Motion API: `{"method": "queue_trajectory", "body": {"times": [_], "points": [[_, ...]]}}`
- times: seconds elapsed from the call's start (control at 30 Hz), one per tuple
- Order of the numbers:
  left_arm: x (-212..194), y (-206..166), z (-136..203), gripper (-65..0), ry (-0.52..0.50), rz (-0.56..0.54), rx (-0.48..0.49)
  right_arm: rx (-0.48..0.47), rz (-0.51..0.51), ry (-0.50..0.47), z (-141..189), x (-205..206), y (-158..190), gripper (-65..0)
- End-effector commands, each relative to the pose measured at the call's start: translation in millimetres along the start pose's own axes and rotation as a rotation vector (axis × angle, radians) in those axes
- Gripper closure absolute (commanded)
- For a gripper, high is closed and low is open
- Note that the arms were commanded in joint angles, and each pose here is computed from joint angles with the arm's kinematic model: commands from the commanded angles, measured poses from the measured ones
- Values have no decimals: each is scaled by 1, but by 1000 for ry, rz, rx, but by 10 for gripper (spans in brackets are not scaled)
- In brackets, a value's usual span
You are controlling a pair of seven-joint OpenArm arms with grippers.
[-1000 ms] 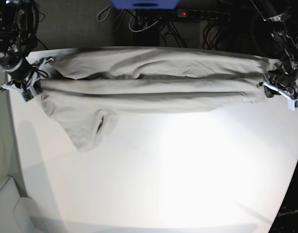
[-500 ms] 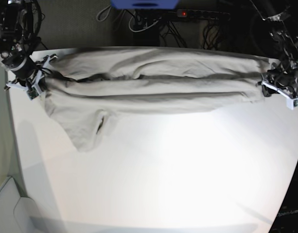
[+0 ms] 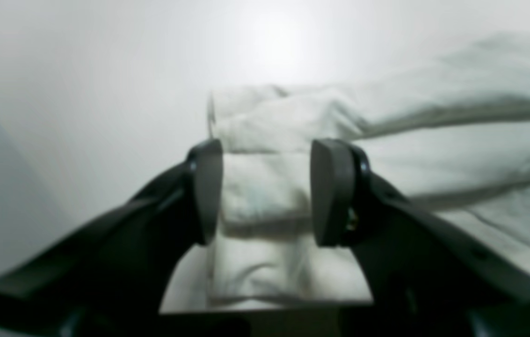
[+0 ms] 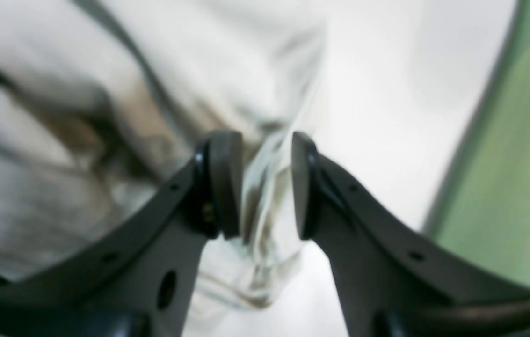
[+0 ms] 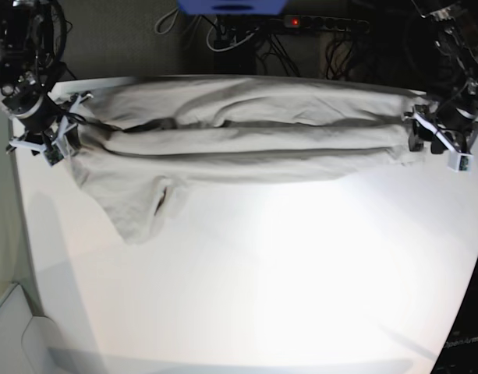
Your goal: Layout the t-shirt on the table in an organized manner, then fold the t-shirt properly
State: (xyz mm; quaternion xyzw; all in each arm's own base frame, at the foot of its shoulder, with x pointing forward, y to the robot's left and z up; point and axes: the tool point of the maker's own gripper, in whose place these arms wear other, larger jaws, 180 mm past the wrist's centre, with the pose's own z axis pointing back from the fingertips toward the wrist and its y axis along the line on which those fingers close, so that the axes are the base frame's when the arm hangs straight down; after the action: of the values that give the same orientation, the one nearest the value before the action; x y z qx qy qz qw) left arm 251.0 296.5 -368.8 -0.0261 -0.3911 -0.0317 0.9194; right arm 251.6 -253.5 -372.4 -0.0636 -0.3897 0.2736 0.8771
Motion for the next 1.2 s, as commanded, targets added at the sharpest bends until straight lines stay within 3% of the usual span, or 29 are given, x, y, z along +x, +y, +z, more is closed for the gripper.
{"method": "queue_trajectory", "body": {"times": [0.0,0.2,0.47,0.83,0.9,1.07,1.17], "points": [[21,4,5,-293,-62,-25,4,-14,24,-48,5,16,-8,-193],[33,11,-10,-296,-87,21,8,-23,42,-69,8,26,-9,-197],[17,20,-41,-297,-25,134,-26,-24,44,-70,9,26,-10,-198],[-3,19,-39,-286,16,146,-29,-35,46,-93,6,36,-15,-198],[-4,18,-37,-238,17,136,-25,-34,46,-93,6,36,-14,-198],[-11,17,-30,-30,29,120,-22,-40,31,-120,3,46,-15,-198],[-15,15,-28,-28,36,112,-27,-40,30,-120,3,46,-14,-198]]}}
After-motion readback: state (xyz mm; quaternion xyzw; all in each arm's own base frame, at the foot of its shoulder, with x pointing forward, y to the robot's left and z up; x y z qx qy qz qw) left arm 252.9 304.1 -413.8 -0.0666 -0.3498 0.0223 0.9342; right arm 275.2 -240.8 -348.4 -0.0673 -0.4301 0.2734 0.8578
